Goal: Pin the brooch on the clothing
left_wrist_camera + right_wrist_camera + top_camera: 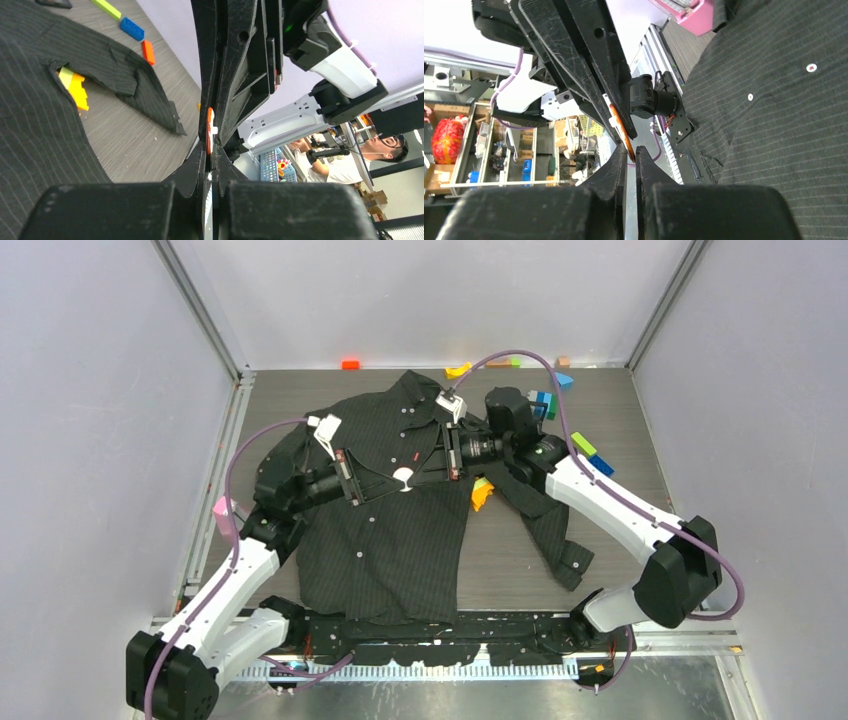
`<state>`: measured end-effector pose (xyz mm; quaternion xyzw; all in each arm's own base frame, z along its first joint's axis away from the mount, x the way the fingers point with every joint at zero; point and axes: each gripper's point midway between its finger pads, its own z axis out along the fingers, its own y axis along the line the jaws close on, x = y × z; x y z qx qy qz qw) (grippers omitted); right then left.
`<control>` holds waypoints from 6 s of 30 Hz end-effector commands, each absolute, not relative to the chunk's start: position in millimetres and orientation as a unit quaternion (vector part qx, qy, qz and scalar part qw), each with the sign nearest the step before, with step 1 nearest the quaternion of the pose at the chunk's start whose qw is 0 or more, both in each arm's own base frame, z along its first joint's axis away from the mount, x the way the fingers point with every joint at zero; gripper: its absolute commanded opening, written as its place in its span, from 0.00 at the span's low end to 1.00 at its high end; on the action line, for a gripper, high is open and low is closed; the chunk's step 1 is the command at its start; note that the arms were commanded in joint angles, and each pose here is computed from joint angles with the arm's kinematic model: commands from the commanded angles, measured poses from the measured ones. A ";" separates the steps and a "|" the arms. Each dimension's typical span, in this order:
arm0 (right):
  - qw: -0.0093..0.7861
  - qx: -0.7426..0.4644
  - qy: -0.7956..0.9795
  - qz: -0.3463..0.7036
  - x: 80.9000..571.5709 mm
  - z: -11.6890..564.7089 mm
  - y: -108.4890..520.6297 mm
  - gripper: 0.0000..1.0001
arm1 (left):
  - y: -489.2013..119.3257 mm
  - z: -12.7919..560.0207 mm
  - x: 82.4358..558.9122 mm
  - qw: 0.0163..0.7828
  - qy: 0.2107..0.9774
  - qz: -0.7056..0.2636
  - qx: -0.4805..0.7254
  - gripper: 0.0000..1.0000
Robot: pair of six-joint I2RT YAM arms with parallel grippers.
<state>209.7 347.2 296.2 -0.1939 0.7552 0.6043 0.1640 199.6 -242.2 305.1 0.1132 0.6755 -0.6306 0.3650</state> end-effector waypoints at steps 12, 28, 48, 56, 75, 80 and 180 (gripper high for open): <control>0.179 -0.076 0.837 0.512 271.8 229.7 362.9 0.06 | -262.2 327.1 147.2 0.333 0.627 -0.661 0.245 0.00; 0.324 -0.149 0.784 0.508 250.9 307.6 320.4 0.55 | -246.3 266.3 198.5 0.333 0.745 -0.568 0.107 0.00; 0.425 0.080 0.895 0.110 285.5 211.6 138.6 0.85 | -250.8 255.8 294.6 0.304 0.809 -0.499 0.067 0.00; 0.396 0.092 0.908 0.100 300.0 170.5 119.1 0.88 | -260.0 256.2 351.3 0.327 0.822 -0.463 0.064 0.00; 0.327 -0.045 0.936 0.123 408.5 129.5 253.1 0.65 | -203.0 220.2 373.1 0.353 0.852 -0.382 0.054 0.00; 0.307 -0.051 0.949 0.051 417.2 84.0 277.8 0.62 | -203.9 234.8 367.0 0.358 0.843 -0.398 0.060 0.00; 0.521 0.119 0.844 0.050 283.2 215.7 116.0 0.65 | -299.1 54.2 408.3 0.359 0.856 0.064 0.368 0.00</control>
